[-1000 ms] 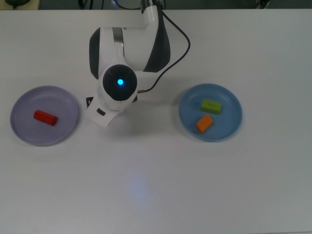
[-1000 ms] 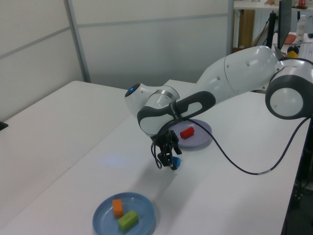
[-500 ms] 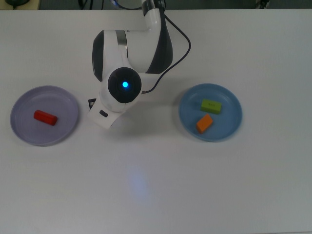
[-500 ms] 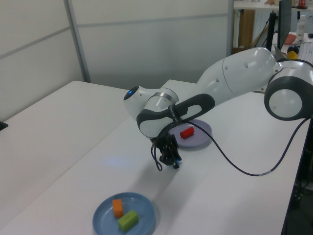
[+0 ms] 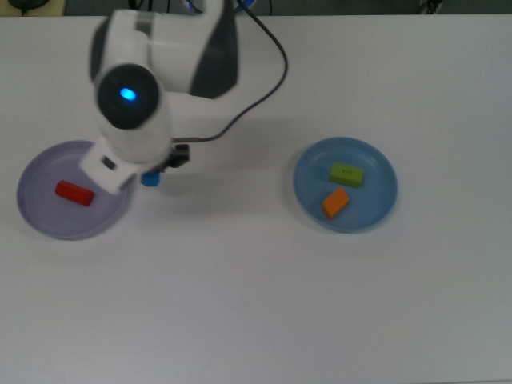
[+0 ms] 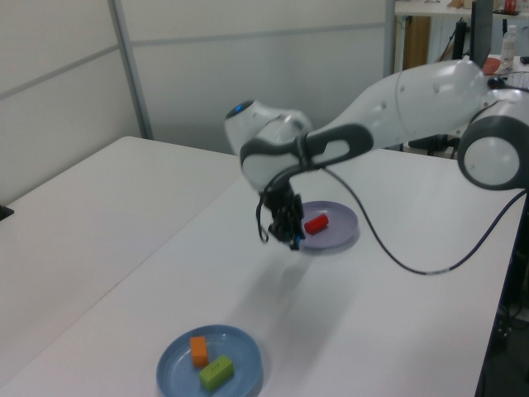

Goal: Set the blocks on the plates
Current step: 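Carry the blue block onto the lavender plate and release it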

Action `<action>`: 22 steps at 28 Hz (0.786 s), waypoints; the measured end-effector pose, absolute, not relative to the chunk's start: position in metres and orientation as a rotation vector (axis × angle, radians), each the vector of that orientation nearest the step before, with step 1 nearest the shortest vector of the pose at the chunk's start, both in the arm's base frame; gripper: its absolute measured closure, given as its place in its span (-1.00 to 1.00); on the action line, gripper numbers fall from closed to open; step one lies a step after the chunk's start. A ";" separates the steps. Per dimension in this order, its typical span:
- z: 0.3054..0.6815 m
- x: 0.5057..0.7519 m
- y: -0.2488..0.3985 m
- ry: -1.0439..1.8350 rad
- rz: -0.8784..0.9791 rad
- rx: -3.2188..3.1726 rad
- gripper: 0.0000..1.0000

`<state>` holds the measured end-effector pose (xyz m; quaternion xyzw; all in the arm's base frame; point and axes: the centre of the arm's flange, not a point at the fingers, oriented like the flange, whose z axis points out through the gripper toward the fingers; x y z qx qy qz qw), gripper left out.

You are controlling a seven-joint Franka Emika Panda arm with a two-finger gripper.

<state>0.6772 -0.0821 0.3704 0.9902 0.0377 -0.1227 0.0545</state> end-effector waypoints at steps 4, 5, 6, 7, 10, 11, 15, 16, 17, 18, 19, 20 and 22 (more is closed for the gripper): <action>0.390 0.668 -0.132 0.011 -0.338 3.026 0.23; 0.391 0.666 -0.142 -0.005 -0.338 3.028 0.23; 0.390 0.663 -0.152 -0.017 -0.340 3.028 0.23; 0.389 0.660 -0.164 -0.032 -0.348 3.026 0.23; 0.381 0.653 -0.186 -0.055 -0.377 3.013 0.23; 0.377 0.651 -0.192 -0.059 -0.388 3.009 0.23; 0.358 0.648 -0.205 -0.063 -0.439 3.002 0.23; 0.354 0.647 -0.206 -0.061 -0.448 2.999 0.23; 0.351 0.648 -0.206 -0.058 -0.456 2.997 0.23; 0.346 0.648 -0.205 -0.055 -0.468 2.995 0.23; 0.343 0.648 -0.205 -0.052 -0.473 2.994 0.23; 0.341 0.648 -0.205 -0.049 -0.479 2.990 0.23; 0.338 0.648 -0.205 -0.043 -0.486 2.983 0.23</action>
